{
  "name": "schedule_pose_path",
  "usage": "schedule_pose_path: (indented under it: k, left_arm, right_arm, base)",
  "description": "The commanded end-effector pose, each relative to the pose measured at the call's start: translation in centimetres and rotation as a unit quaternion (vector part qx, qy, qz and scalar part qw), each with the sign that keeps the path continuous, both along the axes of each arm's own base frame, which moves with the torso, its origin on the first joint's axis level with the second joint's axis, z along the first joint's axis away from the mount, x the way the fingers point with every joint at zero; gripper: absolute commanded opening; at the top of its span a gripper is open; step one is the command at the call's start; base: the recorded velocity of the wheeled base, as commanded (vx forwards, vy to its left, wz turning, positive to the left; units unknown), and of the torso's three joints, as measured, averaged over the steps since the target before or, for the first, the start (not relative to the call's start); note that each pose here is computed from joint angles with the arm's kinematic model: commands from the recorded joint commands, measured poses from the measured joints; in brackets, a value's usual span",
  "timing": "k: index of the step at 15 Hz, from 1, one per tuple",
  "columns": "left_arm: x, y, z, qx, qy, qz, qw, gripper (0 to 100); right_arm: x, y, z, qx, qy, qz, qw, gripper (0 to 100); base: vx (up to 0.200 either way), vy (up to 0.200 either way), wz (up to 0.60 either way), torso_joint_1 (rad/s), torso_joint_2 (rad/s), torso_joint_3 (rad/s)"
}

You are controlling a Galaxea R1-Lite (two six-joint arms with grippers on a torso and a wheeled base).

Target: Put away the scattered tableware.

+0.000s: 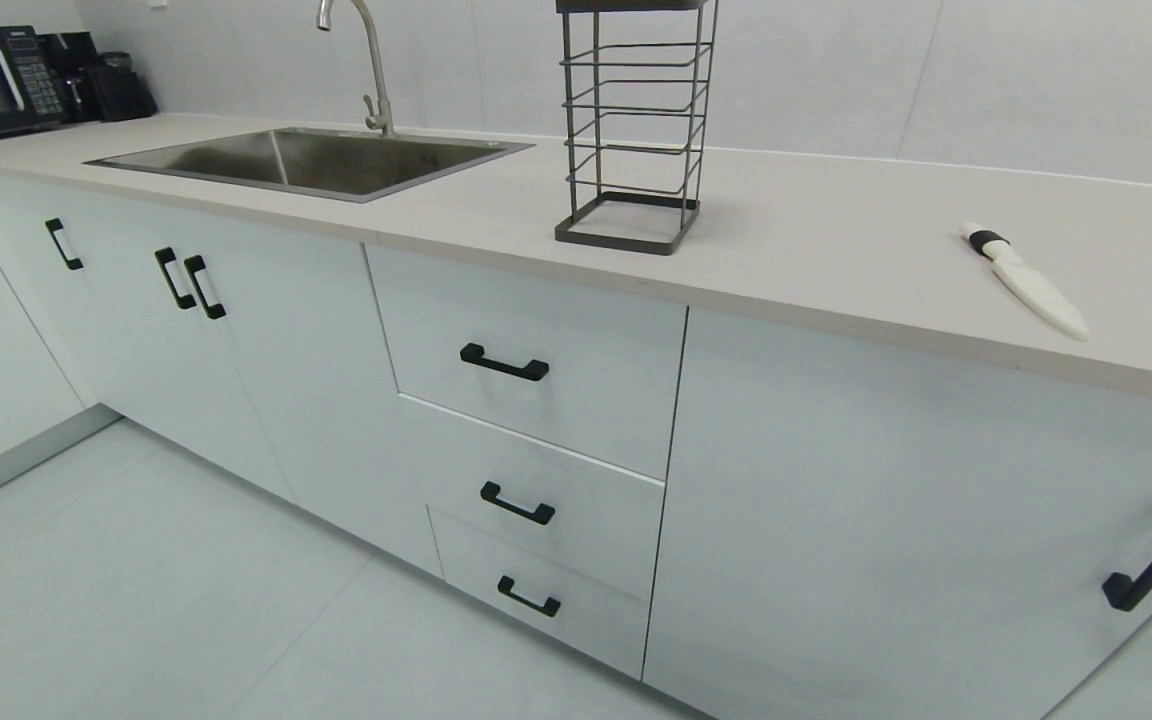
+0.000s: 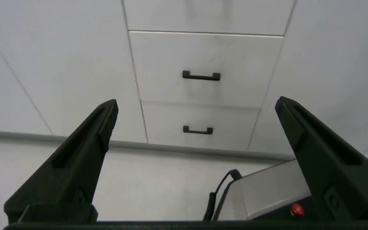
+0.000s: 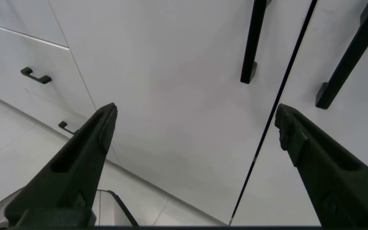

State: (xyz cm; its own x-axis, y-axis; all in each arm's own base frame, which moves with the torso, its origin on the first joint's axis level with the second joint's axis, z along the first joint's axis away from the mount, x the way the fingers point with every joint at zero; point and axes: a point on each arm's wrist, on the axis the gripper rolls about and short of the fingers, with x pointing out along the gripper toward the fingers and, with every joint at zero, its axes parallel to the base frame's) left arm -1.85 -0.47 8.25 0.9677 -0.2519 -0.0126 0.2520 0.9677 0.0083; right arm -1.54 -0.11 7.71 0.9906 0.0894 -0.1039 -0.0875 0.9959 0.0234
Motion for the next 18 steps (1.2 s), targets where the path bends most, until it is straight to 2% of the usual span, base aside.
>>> schedule_pose_path:
  k: [1,2,3,4,5,6,8,10,15,18]
  left_arm:
    - [-0.24,0.09,-0.09,0.001,-0.017,0.054,0.9984,100]
    - [-0.26,0.15,-0.11,0.008,-0.019,0.067,0.9975,100]
    - [-0.33,0.14,-0.13,0.016,-0.025,0.062,0.9976,100]
    - [-0.45,0.14,-0.16,0.018,-0.033,0.059,0.9975,100]
    - [-0.46,0.16,-0.32,0.025,-0.03,0.062,0.9973,100]
    - [-0.44,0.33,-0.68,0.027,-0.012,0.097,0.9948,100]
    - [-0.43,0.37,-0.64,0.02,-0.013,0.106,0.994,100]
    - [-0.43,0.37,-0.67,0.0,-0.008,0.106,0.9943,100]
    - [-0.43,0.36,-0.65,-0.001,-0.009,0.106,0.9944,100]
    - [-0.43,0.37,-0.67,-0.002,-0.008,0.106,0.9943,100]
  right_arm:
    - [0.0,0.0,0.0,0.0,0.0,0.0,1.0,100]
    - [0.0,0.0,0.0,0.0,0.0,0.0,1.0,100]
    - [0.0,0.0,0.0,0.0,0.0,0.0,1.0,100]
    - [0.0,0.0,0.0,0.0,0.0,0.0,1.0,100]
    - [0.0,0.0,0.0,0.0,0.0,0.0,1.0,100]
    - [0.0,0.0,0.0,0.0,0.0,0.0,1.0,100]
    - [0.0,0.0,0.0,0.0,0.0,0.0,1.0,100]
    - [0.0,0.0,0.0,0.0,0.0,0.0,1.0,100]
    - [0.0,0.0,0.0,0.0,0.0,0.0,1.0,100]
    - [0.0,0.0,0.0,0.0,0.0,0.0,1.0,100]
  base:
    - [0.0,0.0,0.0,0.0,0.0,0.0]
    - [0.0,0.0,0.0,0.0,0.0,0.0]
    - [0.0,0.0,0.0,0.0,0.0,0.0]
    - [0.0,0.0,0.0,0.0,0.0,0.0]
    - [0.0,0.0,0.0,0.0,0.0,0.0]
    - [0.0,0.0,0.0,0.0,0.0,0.0]
    - [0.0,0.0,0.0,0.0,0.0,0.0]
    - [0.0,0.0,0.0,0.0,0.0,0.0]
    - [0.0,0.0,-0.6,0.002,0.0,0.002]
    - [0.0,0.0,0.0,0.0,0.0,0.0]
